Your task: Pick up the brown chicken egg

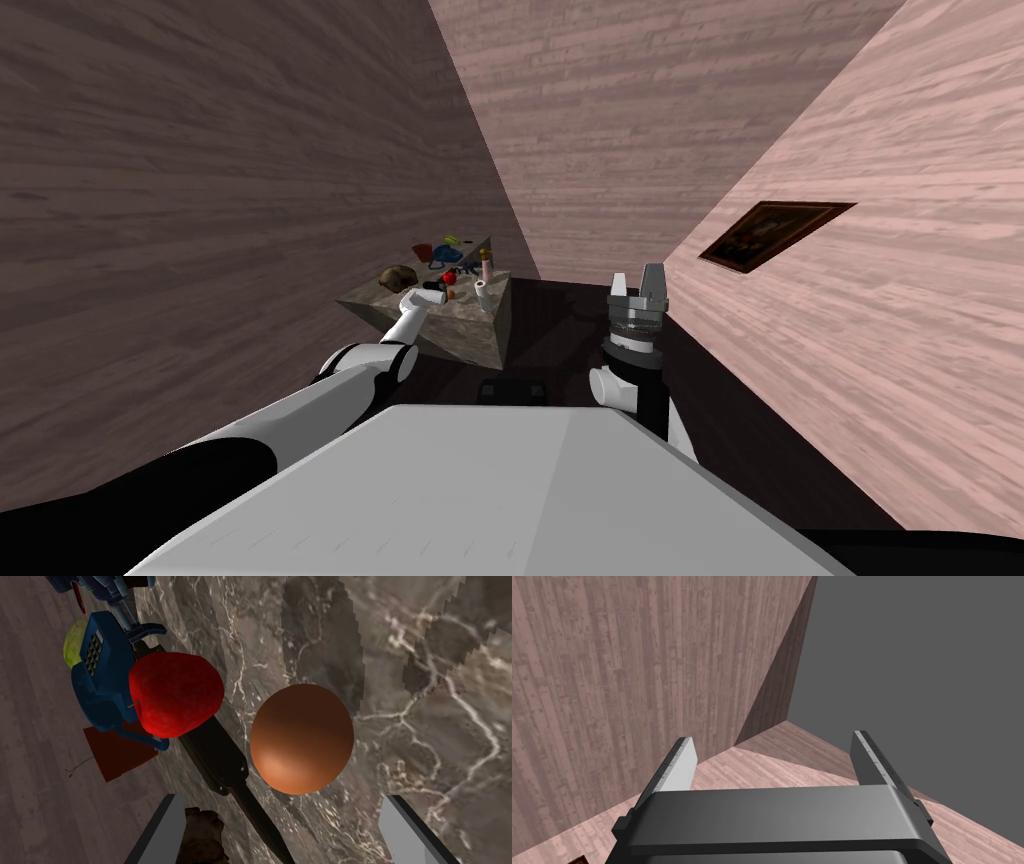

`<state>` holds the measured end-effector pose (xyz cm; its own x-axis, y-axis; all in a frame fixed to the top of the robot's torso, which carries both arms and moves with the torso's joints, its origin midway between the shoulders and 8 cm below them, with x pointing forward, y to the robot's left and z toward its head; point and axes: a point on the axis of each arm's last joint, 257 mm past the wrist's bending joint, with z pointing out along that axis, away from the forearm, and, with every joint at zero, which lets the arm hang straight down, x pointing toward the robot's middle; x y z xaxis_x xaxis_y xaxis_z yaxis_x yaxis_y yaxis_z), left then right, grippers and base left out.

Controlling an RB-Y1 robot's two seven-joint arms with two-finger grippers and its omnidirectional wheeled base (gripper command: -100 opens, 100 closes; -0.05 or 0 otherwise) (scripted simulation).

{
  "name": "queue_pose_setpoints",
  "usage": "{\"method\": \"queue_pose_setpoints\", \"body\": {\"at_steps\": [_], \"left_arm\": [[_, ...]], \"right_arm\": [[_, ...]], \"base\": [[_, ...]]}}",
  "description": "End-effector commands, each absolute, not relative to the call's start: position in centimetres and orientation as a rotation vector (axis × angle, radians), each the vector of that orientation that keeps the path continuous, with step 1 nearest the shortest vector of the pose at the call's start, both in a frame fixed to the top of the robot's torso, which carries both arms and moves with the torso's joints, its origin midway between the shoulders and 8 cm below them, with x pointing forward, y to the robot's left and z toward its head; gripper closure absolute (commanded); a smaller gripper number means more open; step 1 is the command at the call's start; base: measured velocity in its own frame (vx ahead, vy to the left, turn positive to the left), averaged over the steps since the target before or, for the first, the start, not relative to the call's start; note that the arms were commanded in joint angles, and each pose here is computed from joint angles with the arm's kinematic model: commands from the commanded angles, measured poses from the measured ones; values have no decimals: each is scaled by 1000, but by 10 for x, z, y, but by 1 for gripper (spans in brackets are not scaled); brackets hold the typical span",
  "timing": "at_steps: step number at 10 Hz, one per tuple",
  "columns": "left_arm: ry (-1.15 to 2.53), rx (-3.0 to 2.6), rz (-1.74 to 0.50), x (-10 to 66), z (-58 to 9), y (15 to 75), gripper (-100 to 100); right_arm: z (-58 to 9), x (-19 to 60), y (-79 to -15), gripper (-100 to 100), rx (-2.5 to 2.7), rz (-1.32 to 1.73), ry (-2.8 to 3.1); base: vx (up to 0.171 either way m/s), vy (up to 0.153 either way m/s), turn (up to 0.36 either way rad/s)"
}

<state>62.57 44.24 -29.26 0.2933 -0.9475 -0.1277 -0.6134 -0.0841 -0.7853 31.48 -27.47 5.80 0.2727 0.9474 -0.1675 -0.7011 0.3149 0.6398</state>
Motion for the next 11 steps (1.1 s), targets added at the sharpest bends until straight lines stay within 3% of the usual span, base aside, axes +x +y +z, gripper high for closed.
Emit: {"method": "queue_pose_setpoints", "body": {"at_steps": [1,2,3,11], "left_arm": [[1410,-1791,-547,626,-293,442,-100],[1412,-1796,-543,625,-294,442,0],[1435,-1786,-555,628,-297,440,-100],[1511,-1742,-597,639,-304,439,-100]], "right_arm": [[58,315,-275,0,495,1172,587],[58,315,-275,0,495,1172,587],[58,315,-275,0,495,1172,587],[58,315,-275,0,495,1172,587]], "base": [[56,4,-12],[10,1,2],[27,-30,92],[40,-55,83]]}}
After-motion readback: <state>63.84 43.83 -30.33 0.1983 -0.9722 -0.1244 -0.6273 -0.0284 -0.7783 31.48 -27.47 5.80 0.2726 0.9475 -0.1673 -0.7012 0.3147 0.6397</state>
